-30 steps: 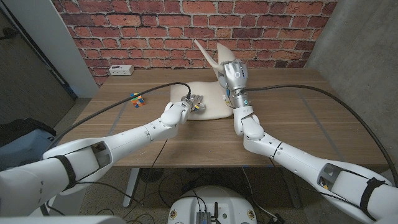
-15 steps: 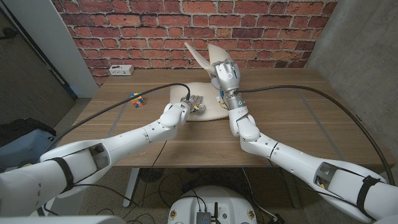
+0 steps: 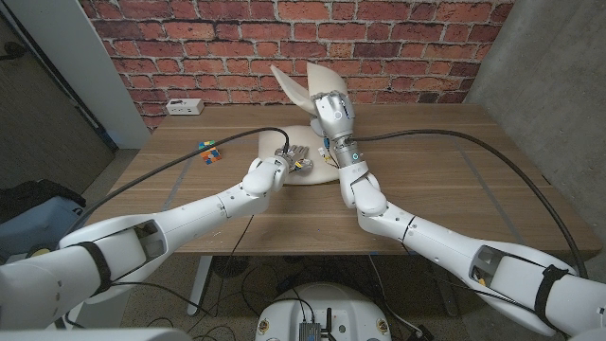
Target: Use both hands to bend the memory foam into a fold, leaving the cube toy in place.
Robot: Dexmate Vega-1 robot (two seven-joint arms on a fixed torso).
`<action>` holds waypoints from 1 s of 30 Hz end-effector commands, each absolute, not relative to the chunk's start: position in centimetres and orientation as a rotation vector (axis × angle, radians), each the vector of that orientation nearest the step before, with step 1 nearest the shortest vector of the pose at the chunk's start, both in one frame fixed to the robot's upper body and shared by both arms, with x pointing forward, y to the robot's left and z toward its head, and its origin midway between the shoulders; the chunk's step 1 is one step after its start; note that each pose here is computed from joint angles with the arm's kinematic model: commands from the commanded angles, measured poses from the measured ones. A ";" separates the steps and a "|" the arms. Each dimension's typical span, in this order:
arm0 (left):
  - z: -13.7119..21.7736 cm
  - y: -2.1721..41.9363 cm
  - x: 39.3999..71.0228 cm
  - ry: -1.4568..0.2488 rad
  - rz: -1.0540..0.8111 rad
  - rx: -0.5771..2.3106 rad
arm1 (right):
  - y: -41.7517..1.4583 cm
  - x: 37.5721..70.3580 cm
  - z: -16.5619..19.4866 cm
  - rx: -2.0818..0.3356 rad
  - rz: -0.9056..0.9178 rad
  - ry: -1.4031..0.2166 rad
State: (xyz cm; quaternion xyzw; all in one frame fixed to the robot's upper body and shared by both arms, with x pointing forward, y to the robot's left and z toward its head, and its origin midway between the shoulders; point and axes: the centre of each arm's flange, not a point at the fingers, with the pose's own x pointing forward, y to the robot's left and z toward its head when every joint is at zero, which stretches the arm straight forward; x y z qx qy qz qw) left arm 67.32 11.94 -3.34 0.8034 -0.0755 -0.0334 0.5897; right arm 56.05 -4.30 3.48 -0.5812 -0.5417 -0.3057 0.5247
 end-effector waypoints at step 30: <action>-3.2 12.8 67.8 -0.185 -0.089 1.872 | 2.1 58.2 2.0 -1.226 -0.436 -1.238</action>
